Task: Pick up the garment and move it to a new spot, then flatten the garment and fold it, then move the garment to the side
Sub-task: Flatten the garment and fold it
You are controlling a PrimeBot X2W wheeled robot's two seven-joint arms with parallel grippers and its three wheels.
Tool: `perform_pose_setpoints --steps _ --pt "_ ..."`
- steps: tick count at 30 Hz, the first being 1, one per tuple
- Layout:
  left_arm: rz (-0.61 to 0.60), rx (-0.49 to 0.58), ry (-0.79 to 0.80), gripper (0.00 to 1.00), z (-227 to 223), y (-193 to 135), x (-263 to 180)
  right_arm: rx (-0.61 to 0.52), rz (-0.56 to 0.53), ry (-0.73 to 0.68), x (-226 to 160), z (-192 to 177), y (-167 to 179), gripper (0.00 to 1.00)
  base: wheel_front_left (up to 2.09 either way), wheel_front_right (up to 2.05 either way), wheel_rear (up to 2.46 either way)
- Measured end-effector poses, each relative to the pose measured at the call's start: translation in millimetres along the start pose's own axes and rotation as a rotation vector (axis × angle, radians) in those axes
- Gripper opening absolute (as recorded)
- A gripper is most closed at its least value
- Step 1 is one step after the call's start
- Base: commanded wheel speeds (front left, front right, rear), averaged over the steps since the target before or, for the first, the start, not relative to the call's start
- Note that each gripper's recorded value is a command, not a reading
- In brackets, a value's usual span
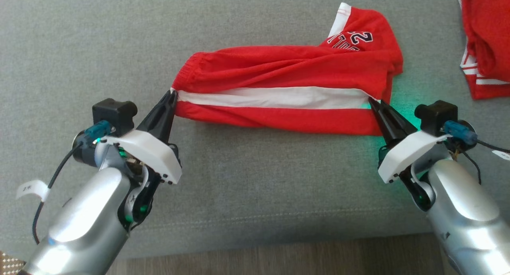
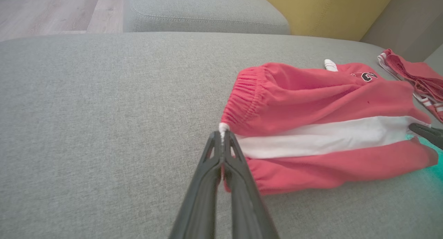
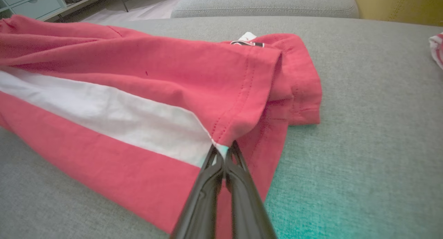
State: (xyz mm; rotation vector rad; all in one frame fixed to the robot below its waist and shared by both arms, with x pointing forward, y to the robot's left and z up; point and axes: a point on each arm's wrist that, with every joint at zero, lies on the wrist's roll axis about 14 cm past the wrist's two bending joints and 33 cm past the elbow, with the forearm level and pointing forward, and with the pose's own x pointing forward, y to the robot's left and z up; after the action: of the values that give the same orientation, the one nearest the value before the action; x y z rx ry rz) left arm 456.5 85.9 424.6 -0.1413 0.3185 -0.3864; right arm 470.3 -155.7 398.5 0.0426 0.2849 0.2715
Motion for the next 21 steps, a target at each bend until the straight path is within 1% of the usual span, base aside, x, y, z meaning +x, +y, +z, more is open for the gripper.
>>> perform_pose_setpoints --steps 4,7,10,13,16,19,21 --pt "-0.010 0.005 -0.020 0.00 7.7 -3.6 -1.9 0.026 -0.015 -0.040 -3.5 14.6 -4.7 0.00 0.00 0.00 0.00" --pt "-0.038 0.007 -0.058 0.00 21.0 -12.2 -3.8 0.046 -0.043 -0.116 -8.8 41.0 -18.3 0.00 0.00 0.00 0.00" --pt "-0.091 0.002 -0.101 0.00 43.6 -28.2 -5.4 0.043 -0.068 -0.204 -18.6 73.8 -34.7 0.00 0.00 0.00 0.00" --pt "-0.164 0.022 -0.163 0.00 81.6 -46.6 -3.1 0.026 -0.100 -0.296 -32.7 110.4 -55.1 0.00 0.00 0.00 0.00" --pt "-0.238 0.053 -0.231 0.00 129.0 -66.5 4.9 0.015 -0.134 -0.356 -42.2 146.0 -76.0 0.00 0.00 0.00 0.00" --pt "-0.301 0.116 -0.287 0.00 174.0 -81.7 18.0 -0.036 -0.148 -0.398 -36.8 190.2 -91.3 0.00 0.00 0.00 0.00" --pt "-0.319 0.166 -0.328 0.00 202.6 -85.9 31.4 -0.051 -0.147 -0.431 -26.4 224.2 -95.9 0.00 0.00 0.00 0.00"
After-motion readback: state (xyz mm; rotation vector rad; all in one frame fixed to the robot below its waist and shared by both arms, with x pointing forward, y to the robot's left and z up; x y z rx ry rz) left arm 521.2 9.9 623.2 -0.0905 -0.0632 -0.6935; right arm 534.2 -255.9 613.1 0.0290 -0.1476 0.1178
